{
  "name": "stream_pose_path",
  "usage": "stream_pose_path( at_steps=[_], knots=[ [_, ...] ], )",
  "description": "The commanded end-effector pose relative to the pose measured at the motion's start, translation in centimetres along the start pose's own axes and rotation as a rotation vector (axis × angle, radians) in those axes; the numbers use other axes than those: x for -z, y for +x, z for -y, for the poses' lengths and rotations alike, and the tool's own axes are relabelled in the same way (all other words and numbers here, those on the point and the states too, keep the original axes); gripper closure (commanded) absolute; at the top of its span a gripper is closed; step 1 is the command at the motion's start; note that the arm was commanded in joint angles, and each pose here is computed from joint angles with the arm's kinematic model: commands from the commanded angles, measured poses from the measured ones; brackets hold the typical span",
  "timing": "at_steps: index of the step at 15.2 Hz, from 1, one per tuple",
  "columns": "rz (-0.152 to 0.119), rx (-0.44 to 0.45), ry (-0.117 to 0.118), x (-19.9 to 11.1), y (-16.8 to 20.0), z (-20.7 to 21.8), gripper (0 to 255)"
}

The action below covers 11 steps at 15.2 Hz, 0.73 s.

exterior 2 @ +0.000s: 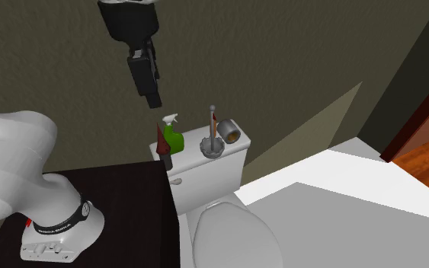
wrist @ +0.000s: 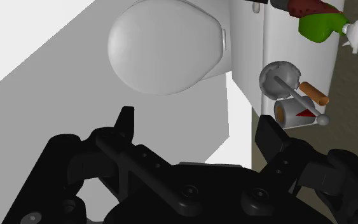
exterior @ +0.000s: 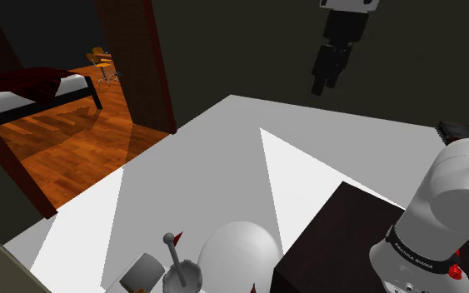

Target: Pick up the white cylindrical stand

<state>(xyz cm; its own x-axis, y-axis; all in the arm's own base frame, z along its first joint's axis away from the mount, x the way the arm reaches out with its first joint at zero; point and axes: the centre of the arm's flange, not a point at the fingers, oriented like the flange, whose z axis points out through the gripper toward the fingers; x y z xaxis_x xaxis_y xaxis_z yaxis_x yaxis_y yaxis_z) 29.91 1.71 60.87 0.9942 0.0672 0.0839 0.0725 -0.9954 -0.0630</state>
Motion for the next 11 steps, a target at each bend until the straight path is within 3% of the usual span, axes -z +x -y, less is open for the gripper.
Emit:
stream_pose_path(
  at_steps=[1, 11],
  knots=[
    [0.000, 0.000, 0.000, 0.0, 0.0, 0.0, 0],
    [-0.006, 0.000, -0.078, -7.6, 3.8, 11.3, 0]
  ],
)
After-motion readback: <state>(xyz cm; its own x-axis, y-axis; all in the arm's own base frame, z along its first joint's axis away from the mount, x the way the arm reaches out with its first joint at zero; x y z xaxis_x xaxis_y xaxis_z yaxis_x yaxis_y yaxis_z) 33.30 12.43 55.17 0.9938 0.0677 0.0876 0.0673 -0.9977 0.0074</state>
